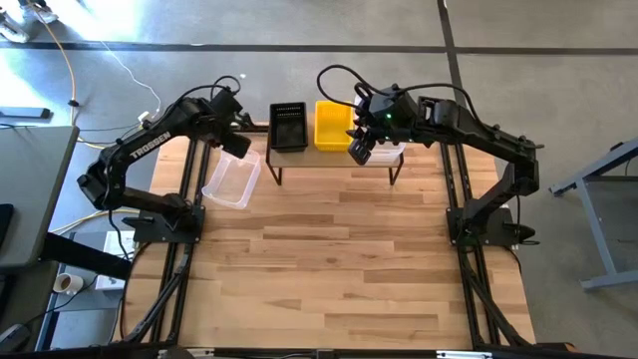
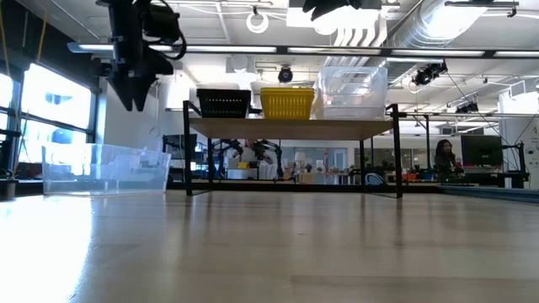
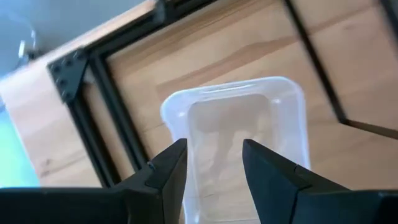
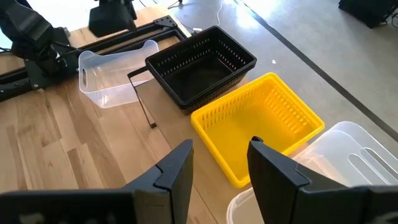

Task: Stack baskets on shelf by color
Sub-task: Move the transparent bin to the center of the table

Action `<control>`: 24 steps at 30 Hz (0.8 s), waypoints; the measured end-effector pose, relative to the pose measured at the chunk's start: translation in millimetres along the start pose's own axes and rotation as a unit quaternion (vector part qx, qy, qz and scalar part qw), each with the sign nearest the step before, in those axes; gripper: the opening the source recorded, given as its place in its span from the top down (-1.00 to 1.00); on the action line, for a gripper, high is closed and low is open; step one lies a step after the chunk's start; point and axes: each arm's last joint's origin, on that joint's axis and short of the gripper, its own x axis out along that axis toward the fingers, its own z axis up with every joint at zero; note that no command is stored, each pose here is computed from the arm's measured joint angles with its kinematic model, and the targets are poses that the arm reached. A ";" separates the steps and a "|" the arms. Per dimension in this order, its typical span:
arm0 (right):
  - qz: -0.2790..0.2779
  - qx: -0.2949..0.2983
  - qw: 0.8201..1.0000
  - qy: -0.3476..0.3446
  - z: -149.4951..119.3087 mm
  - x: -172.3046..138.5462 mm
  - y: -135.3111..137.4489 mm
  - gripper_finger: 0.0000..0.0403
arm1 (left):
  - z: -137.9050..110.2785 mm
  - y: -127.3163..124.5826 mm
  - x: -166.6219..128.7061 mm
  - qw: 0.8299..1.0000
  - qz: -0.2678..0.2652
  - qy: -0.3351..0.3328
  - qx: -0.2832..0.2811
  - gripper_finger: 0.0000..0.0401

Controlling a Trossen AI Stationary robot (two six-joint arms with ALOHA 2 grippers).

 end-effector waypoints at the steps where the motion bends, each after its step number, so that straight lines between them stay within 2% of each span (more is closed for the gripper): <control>1: 0.000 0.000 1.000 0.000 0.0 0.0 0.0 0.32 | -0.5 2.3 2.7 1.000 0.003 0.005 -0.010 0.28; 12: 0.000 0.000 1.000 0.000 0.0 0.0 0.0 0.32 | 4.2 2.4 13.3 0.999 0.009 0.006 -0.051 0.28; 16: 0.000 -0.001 1.000 0.000 0.0 0.0 0.0 0.32 | 1.1 -1.0 12.7 0.998 -0.011 0.024 -0.064 0.28; 24: 0.000 -0.011 1.000 0.000 -0.1 0.1 0.0 0.32 | -11.2 -21.9 7.5 0.998 -0.038 0.054 -0.017 0.28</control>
